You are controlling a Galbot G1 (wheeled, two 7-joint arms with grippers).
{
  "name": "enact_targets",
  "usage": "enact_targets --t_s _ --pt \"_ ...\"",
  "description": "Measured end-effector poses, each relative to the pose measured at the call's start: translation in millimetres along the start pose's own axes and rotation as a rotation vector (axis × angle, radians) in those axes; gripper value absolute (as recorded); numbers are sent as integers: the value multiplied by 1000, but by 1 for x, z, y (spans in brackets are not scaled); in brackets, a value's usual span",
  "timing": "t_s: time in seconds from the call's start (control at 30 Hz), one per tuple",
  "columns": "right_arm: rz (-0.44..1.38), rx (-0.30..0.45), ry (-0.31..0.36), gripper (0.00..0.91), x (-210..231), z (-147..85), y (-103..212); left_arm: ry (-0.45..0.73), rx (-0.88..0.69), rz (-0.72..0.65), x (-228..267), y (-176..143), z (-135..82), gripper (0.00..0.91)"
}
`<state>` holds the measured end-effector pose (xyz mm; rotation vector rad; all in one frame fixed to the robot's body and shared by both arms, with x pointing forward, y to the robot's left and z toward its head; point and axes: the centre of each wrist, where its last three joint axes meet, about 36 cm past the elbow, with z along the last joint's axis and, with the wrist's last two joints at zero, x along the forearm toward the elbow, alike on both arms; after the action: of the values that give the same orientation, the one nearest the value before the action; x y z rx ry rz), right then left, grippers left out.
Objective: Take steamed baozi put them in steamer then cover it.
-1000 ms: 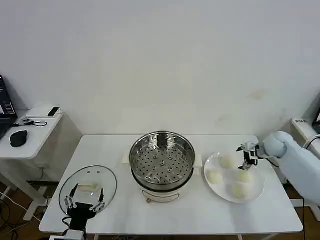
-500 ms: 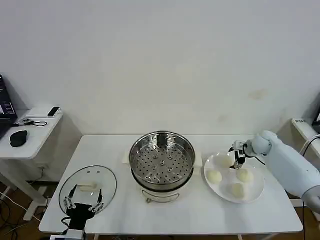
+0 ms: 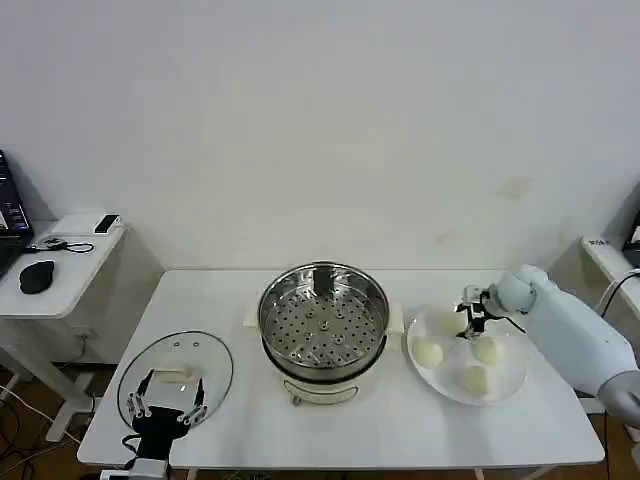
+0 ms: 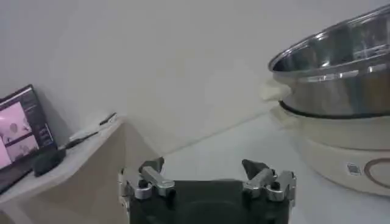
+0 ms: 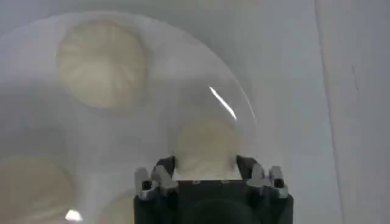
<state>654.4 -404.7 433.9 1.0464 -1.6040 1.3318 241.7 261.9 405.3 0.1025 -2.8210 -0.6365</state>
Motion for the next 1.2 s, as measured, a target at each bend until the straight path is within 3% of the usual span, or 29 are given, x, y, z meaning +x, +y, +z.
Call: enact_targets --t_s 0.33,0.8,0.97,1.2 --pt "-7 17 5 635 14 0 -3 10 -6 14 -3 1 2 907" --pt "76 102 -48 635 116 -9 -29 13 -11 14 -2 3 1 907" --pt "115 153 -112 635 152 -35 -42 15 -11 9 -2 8 -1 907" --pt "144 273 -208 635 192 -91 -58 21 5 5 -6 12 1 907"
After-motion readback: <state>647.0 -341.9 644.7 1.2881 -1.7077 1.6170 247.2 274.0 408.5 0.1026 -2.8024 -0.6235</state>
